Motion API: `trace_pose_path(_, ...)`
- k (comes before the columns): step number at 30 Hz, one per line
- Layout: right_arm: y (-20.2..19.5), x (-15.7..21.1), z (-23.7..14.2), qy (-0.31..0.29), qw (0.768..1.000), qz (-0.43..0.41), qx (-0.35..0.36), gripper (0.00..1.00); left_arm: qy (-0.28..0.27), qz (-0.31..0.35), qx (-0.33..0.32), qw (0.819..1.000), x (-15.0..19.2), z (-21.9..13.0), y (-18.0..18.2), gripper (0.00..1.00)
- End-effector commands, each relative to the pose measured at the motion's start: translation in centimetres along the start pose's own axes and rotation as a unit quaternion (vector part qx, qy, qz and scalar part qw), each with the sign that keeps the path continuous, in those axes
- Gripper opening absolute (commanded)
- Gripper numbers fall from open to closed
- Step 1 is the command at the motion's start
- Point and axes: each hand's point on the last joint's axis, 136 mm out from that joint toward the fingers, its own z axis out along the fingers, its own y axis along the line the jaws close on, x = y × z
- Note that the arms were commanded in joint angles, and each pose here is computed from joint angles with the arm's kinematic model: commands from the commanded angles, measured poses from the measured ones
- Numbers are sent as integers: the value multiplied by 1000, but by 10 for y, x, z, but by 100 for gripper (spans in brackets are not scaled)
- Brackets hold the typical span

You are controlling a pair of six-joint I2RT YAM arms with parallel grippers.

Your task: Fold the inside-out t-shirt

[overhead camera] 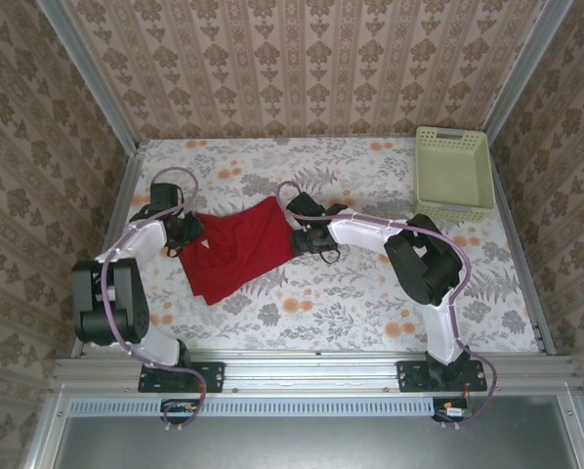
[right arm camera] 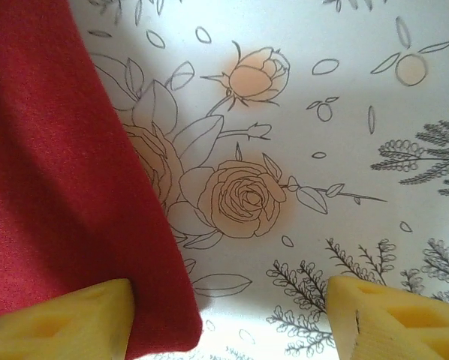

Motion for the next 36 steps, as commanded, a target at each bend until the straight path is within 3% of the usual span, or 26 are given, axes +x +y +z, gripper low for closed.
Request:
trace_pose_path(1, 23, -12, -2, -8, 999, -1, -46, 65, -1, -7, -7, 1000, -10, 1, 5, 17)
trace_pose_path(5, 40, -15, 2, -3, 996, -4, -85, 59, 2, -9, 10, 1000, -12, 4, 0, 7)
trace_pose_path(9, 48, -17, 12, 10, 995, -8, -96, 50, -6, -6, 23, 1000, -16, 1, -6, 3)
trace_pose_path(11, 44, -17, 16, 13, 996, -9, -82, 41, -10, -11, 23, 1000, -20, -1, -5, 0)
trace_pose_path(15, 22, -20, 3, -8, 999, 0, -35, 10, -22, -19, 42, 999, -30, -10, -8, 0)
trace_pose_path(18, -6, -25, -25, -49, 998, 27, 2, 0, -41, -16, 55, 998, -39, -26, -15, 0)
trace_pose_path(21, -33, -22, -52, -82, 995, 54, 33, 0, -67, -18, 74, 995, -44, -43, -23, 0)
trace_pose_path(25, -40, -5, -64, -83, 993, 75, 29, 0, -73, -36, 89, 993, -33, -44, -21, 0)
trace_pose_path(32, -18, 29, -46, -49, 996, 77, 14, 0, 24, -26, 69, 997, -5, 16, -10, 4)
trace_pose_path(36, -26, 40, -34, -33, 994, 95, 32, 0, 31, -5, 64, 997, -16, 30, -19, 15)
